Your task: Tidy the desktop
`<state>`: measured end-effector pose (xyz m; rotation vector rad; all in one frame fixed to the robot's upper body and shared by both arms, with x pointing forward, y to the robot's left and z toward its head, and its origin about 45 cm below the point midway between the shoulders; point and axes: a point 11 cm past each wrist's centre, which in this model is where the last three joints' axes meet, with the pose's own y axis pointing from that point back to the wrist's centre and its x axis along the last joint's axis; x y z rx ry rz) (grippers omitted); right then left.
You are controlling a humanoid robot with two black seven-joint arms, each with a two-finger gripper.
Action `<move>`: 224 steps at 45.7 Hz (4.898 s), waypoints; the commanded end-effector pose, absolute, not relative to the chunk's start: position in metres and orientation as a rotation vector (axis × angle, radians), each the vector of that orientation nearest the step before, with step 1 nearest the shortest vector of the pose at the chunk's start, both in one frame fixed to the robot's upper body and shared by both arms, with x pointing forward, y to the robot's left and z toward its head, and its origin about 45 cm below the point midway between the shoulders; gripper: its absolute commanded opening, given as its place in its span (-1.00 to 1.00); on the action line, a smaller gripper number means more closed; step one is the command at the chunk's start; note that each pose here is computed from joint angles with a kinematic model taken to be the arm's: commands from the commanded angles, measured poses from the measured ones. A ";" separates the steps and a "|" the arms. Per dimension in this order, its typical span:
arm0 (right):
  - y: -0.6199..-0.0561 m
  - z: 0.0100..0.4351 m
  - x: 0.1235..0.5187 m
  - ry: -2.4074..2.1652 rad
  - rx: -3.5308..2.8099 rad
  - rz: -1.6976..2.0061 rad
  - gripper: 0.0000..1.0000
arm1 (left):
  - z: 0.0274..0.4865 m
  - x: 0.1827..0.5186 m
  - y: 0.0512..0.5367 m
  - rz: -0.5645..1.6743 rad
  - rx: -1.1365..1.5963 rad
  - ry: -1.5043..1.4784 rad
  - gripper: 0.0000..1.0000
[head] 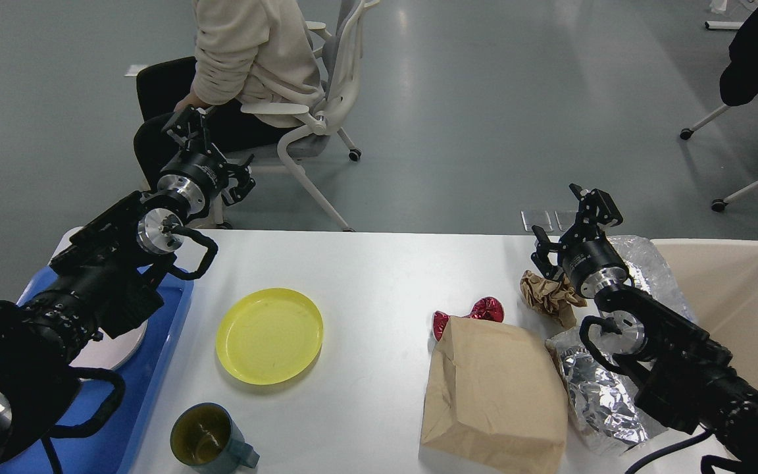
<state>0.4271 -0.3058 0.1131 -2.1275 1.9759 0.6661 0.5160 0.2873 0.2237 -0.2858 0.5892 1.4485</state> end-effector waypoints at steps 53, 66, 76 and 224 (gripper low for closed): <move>-0.306 0.113 0.427 1.975 -2.127 0.666 1.00 | 0.245 0.501 0.352 1.264 0.742 0.392 0.94; -0.306 0.113 0.427 1.975 -2.129 0.665 1.00 | 0.264 0.475 0.371 1.036 1.111 0.358 0.94; -0.306 0.113 0.427 1.977 -2.128 0.666 1.00 | 0.283 0.451 0.372 0.741 1.392 0.267 0.94; -0.306 0.112 0.427 1.978 -2.126 0.668 1.00 | 0.146 0.292 0.203 -0.448 1.675 0.288 0.93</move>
